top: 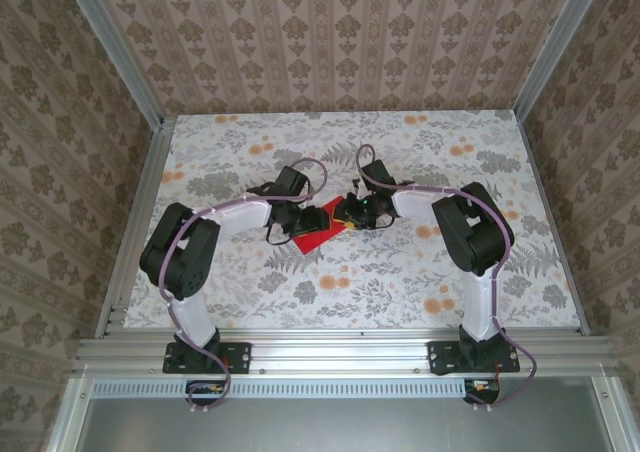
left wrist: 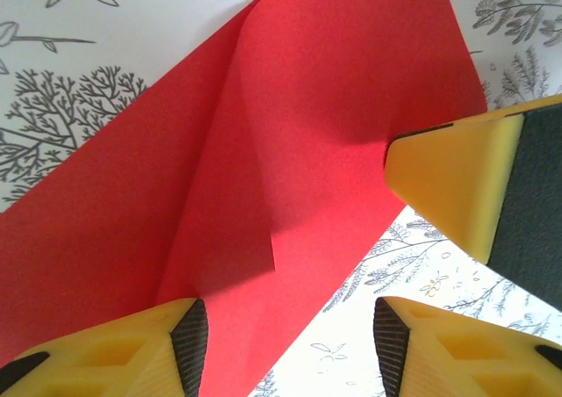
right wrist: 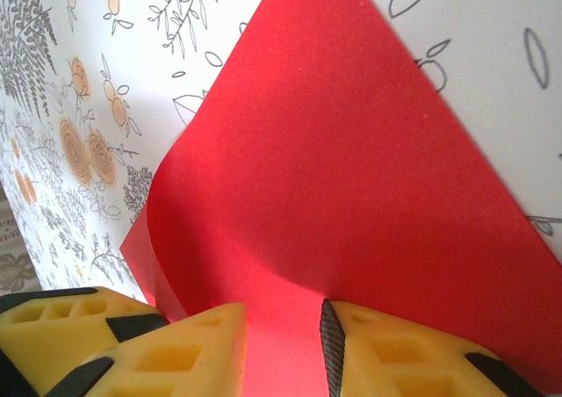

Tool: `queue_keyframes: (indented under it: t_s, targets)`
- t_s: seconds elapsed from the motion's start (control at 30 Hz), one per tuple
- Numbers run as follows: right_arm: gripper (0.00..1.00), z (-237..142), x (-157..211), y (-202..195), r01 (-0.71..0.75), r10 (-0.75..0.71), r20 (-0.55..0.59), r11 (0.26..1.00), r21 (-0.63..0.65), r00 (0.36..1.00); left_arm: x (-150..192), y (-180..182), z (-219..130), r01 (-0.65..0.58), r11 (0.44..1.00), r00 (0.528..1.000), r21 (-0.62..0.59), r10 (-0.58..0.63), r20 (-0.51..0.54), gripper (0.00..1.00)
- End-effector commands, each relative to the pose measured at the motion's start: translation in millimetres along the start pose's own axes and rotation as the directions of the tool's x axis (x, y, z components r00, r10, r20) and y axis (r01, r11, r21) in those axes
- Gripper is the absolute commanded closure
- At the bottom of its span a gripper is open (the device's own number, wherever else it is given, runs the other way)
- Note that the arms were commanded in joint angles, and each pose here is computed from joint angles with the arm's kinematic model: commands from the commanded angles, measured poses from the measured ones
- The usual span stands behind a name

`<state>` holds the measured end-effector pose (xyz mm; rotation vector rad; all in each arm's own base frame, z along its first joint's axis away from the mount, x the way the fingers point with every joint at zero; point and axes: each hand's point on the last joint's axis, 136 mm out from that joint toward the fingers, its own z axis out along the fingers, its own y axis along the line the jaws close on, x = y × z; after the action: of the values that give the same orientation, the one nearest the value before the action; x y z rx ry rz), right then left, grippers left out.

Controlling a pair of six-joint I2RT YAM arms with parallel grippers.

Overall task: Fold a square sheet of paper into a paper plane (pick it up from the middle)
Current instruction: Fold the triangle a second time at the center of the table.

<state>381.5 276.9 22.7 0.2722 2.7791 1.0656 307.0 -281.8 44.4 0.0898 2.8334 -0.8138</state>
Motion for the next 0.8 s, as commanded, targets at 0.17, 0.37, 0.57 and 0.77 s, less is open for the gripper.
queue_keyframes:
  t_s: [0.17, 0.37, 0.57, 0.77]
  targets:
    - [0.71, -9.9, 14.6, 31.5, 0.081, -0.088, -0.036, 0.984, -0.162, 0.996, -9.0, -7.6, -9.9, 0.041, 0.997, 0.998, 0.068, -0.044, 0.044, 0.63]
    - [0.67, -7.9, 23.9, 36.5, 0.107, -0.120, -0.061, 0.978, -0.177, 0.991, -8.4, 0.5, -9.8, 0.052, 0.998, 0.997, 0.046, -0.055, 0.052, 0.80]
    - [0.67, -4.5, 34.1, 42.5, 0.126, -0.144, -0.087, 0.973, -0.193, 0.986, -7.3, 5.4, -9.3, 0.057, 0.998, 0.997, 0.029, -0.059, 0.054, 0.91]
    - [0.68, -0.4, 40.4, 42.7, 0.136, -0.158, -0.109, 0.972, -0.190, 0.981, -7.3, 8.4, -10.4, 0.057, 0.998, 0.997, 0.018, -0.058, 0.059, 0.97]
